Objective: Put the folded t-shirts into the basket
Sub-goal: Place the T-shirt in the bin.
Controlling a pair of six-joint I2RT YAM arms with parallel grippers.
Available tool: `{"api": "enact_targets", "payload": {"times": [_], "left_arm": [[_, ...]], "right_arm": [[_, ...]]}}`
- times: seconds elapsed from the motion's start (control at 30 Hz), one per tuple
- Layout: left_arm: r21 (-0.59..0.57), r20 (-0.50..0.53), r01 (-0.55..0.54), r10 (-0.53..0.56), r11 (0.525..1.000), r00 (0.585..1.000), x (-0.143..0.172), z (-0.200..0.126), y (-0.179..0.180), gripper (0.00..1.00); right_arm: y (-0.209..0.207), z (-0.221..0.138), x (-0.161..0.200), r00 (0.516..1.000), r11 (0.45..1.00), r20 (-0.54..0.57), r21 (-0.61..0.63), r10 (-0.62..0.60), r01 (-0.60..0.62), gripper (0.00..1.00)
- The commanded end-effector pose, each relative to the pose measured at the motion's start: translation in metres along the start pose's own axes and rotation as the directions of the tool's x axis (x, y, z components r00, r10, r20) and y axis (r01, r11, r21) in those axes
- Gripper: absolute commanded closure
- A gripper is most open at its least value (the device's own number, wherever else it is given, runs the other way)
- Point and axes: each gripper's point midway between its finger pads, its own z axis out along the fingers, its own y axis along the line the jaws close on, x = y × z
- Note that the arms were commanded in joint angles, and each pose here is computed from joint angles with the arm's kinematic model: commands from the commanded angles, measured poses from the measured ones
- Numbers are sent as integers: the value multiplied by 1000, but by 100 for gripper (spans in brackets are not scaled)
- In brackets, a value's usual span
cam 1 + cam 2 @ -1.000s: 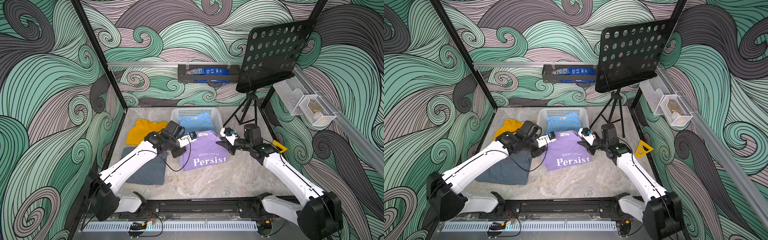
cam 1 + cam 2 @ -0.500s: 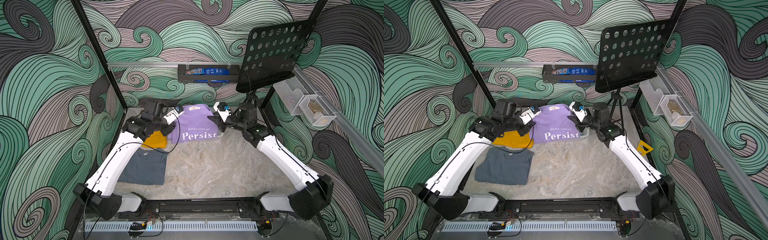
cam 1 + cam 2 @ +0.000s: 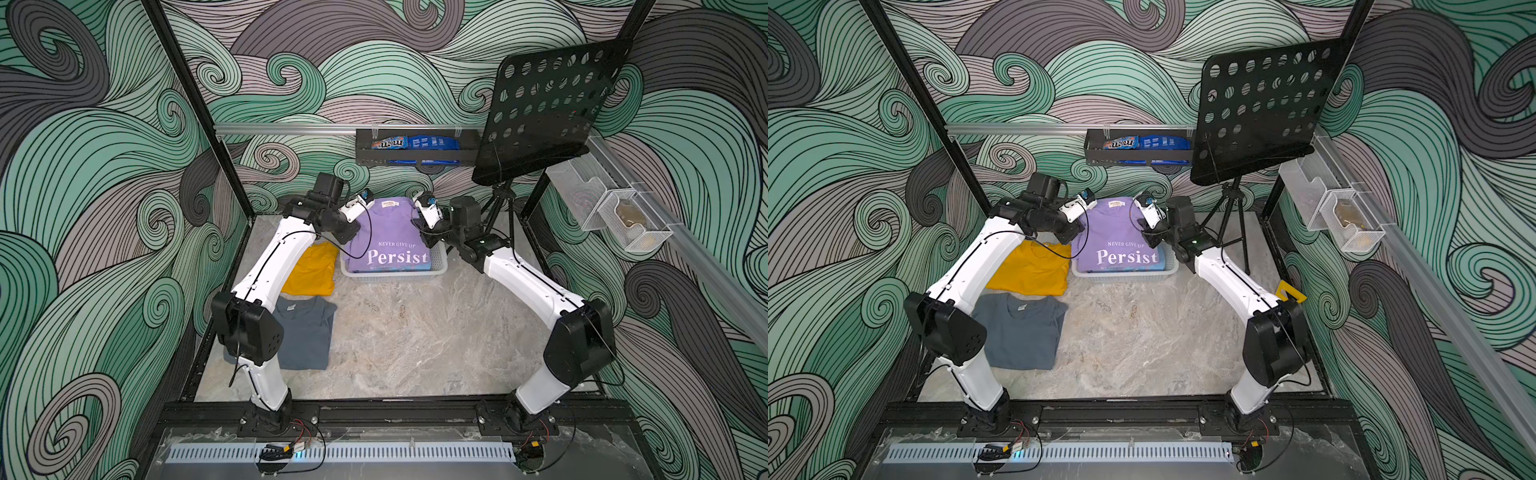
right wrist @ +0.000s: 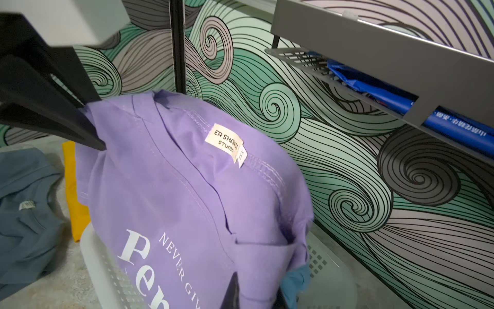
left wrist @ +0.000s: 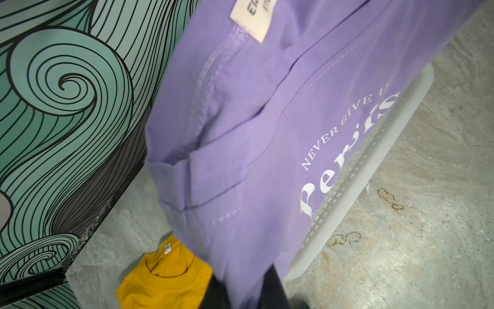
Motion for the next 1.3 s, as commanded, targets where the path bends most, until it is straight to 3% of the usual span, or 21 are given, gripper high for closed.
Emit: {"api": "enact_targets", "payload": {"times": [0.0, 0.23, 0.53, 0.93, 1.03, 1.27], "left_arm": [[48, 21, 1, -2, 999, 1000, -8, 4, -4, 100], [135, -16, 35, -33, 990, 999, 1, 32, -16, 100], [198, -71, 69, -56, 978, 996, 12, 44, -26, 100], [145, -140, 67, -46, 987, 989, 20, 96, -3, 100], [120, -140, 57, -40, 991, 989, 19, 106, 4, 100], [45, -142, 6, 0, 999, 990, 21, 134, 22, 87]], "right_arm": [[-23, 1, -5, 1000, 998, 4, 66, -21, 21, 100], [-32, 10, 26, 997, 998, -76, 52, -27, 31, 100], [-26, 17, 50, 991, 1000, -131, 23, -17, 21, 100], [-44, 42, 84, 983, 994, -182, 112, 36, -16, 100], [-50, 47, 86, 983, 991, -176, 132, 50, -26, 97], [-61, 66, 99, 980, 986, -197, 166, 31, 3, 82]]}}
